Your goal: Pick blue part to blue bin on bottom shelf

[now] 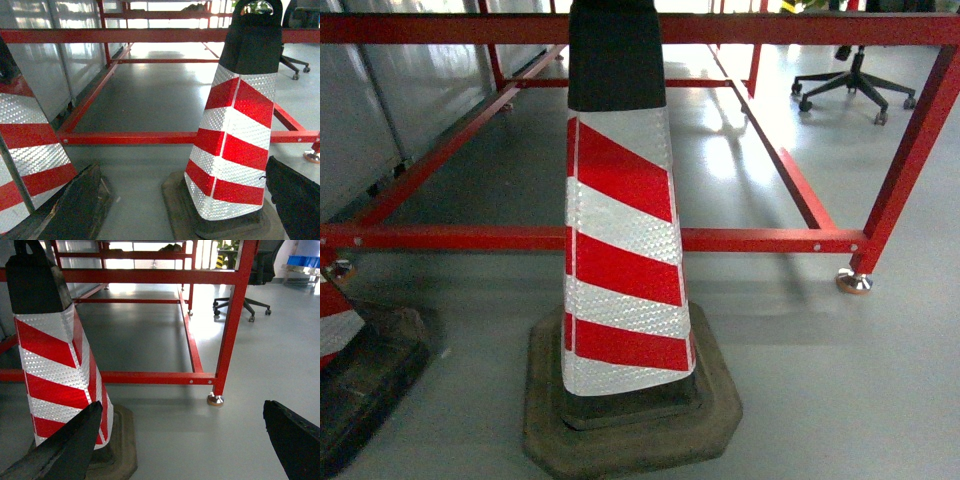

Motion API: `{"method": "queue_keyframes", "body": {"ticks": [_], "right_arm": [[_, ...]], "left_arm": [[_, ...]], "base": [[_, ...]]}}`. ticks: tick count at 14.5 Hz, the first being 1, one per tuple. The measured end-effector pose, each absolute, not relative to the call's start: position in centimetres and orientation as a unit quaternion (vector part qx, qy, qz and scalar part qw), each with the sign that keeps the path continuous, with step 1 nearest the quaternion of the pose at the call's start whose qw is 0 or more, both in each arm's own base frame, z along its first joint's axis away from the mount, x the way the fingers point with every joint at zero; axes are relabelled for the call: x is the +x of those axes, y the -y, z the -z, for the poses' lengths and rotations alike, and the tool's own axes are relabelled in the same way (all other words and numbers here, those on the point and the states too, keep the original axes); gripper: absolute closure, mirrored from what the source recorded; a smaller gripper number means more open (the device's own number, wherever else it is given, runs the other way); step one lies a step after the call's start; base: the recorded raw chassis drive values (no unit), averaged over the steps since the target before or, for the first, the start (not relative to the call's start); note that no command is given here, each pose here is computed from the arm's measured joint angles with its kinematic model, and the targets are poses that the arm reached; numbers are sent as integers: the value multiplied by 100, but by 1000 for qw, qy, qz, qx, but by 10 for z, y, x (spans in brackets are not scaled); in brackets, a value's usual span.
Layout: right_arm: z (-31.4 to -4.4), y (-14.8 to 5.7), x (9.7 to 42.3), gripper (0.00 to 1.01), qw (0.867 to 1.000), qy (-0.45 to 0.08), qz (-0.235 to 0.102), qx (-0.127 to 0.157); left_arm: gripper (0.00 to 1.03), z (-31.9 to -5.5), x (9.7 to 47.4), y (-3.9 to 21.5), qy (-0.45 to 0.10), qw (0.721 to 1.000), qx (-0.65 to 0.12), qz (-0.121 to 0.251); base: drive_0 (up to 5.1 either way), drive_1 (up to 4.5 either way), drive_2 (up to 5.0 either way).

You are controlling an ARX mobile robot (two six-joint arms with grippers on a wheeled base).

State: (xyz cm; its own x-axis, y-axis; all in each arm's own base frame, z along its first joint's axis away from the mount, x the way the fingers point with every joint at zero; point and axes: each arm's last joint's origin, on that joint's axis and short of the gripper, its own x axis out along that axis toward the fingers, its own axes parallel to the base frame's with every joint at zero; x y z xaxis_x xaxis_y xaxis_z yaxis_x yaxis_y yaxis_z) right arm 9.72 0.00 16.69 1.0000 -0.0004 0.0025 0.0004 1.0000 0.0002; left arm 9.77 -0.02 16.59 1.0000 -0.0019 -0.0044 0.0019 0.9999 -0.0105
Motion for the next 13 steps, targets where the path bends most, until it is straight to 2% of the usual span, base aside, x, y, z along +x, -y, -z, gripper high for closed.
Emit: {"method": "queue_keyframes", "body": {"ticks": [13], "right_arm": [[-167,0,97,3,1000,1,0,0]], "left_arm": [[5,-166,98,0,-2,1000,-5,1]], "base": [[0,0,0]]}}
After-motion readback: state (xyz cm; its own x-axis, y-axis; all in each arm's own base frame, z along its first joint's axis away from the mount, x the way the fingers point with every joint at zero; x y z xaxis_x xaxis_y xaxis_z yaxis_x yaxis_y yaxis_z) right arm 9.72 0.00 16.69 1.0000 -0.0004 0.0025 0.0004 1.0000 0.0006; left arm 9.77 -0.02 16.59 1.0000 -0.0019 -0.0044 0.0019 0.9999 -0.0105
